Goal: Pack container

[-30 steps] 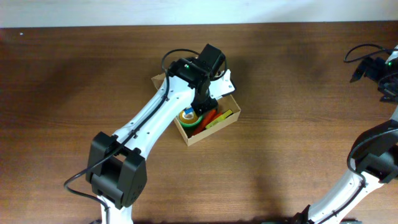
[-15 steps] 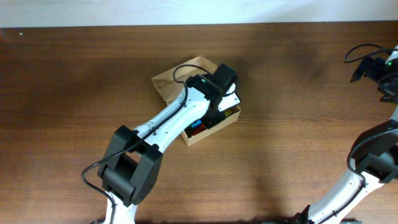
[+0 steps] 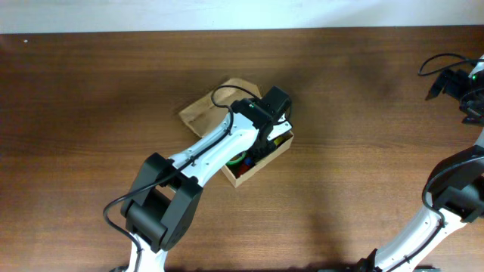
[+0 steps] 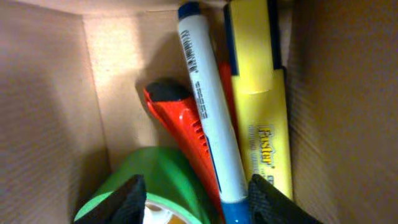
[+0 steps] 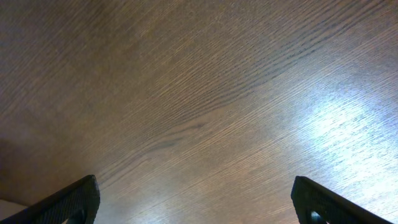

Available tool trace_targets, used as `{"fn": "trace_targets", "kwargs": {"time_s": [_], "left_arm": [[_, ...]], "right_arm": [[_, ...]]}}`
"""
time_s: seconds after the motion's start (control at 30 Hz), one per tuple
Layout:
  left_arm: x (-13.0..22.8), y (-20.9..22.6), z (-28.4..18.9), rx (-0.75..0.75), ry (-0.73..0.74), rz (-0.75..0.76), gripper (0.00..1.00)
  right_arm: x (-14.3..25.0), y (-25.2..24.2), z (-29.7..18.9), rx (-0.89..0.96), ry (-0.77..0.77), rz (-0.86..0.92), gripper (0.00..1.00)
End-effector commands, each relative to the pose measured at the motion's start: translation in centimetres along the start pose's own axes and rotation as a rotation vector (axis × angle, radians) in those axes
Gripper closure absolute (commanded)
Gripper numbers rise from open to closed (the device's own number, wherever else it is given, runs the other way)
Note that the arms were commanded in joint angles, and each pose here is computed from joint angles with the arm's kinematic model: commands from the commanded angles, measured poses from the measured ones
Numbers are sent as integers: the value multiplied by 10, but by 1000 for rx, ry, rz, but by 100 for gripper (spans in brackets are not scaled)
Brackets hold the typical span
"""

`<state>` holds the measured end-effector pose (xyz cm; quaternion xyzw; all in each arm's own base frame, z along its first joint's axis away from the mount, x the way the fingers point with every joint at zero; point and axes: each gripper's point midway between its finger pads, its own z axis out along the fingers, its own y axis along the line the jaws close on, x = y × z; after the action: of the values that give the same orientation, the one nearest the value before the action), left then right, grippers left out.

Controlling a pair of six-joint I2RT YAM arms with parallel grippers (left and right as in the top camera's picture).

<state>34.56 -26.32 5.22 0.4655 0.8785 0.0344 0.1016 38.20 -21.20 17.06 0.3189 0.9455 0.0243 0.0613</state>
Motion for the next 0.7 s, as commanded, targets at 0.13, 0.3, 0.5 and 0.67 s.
{"fn": "trace_targets", "kwargs": {"time_s": [0.13,0.3,0.5,0.67], "left_arm": [[-30,22,-36,-81,-74,-27,50],[-56,45,-106,-145,-157,-70,58],[-76,77,-189,-275,-302,-167,71],[-63,118,-249,-475,-349,-243,98]], "right_arm": [[1,0,-16,-6,-37,-7,1],[1,0,-16,-6,-37,-8,1],[1,0,-16,-6,-37,-8,1],[1,0,-16,-6,-37,-8,1]]}}
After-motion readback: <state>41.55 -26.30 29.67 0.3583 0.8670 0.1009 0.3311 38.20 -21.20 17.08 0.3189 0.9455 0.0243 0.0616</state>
